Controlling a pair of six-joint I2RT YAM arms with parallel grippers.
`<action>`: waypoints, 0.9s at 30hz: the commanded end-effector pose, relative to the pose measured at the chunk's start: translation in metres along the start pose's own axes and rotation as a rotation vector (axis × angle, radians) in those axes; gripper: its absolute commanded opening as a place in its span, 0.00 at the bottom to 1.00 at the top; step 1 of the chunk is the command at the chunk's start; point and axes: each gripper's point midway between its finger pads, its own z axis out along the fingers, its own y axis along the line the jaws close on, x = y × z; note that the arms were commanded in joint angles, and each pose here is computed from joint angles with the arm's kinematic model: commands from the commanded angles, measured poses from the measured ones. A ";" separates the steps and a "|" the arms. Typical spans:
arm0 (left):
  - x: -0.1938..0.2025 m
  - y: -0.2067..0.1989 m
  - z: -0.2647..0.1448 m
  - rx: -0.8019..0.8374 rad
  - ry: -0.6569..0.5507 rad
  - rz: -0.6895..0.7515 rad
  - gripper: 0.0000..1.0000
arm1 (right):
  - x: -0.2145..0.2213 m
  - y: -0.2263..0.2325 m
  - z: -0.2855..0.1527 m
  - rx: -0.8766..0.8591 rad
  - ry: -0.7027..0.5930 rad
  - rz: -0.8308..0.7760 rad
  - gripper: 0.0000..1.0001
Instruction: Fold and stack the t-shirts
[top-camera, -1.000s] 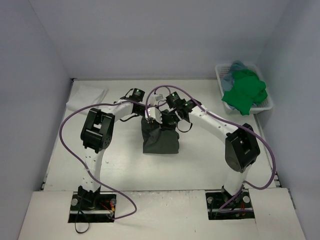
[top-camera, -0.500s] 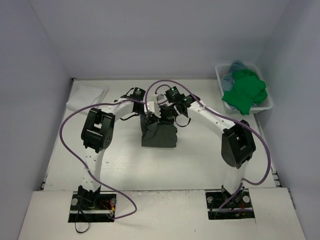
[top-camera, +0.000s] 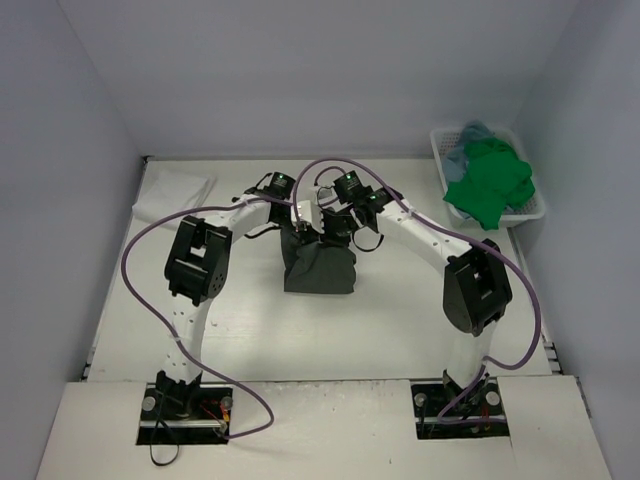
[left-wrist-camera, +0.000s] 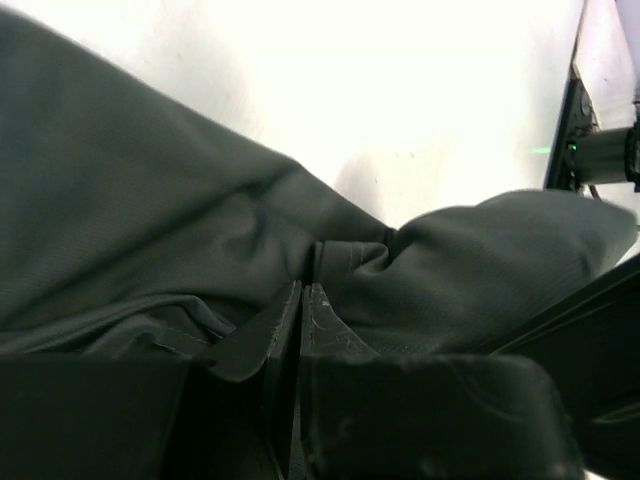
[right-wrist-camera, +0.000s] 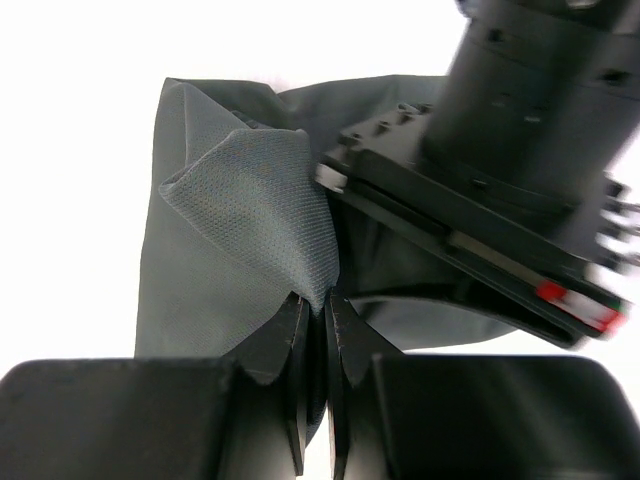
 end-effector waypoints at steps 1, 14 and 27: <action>-0.051 -0.026 -0.022 -0.021 -0.088 0.172 0.00 | -0.018 -0.010 -0.016 0.045 -0.055 -0.037 0.00; -0.078 0.035 -0.080 -0.250 -0.175 0.188 0.00 | -0.017 -0.007 -0.016 0.038 -0.056 -0.029 0.00; -0.037 0.093 -0.090 -0.393 -0.086 0.142 0.00 | -0.018 -0.007 -0.009 0.021 -0.063 -0.018 0.00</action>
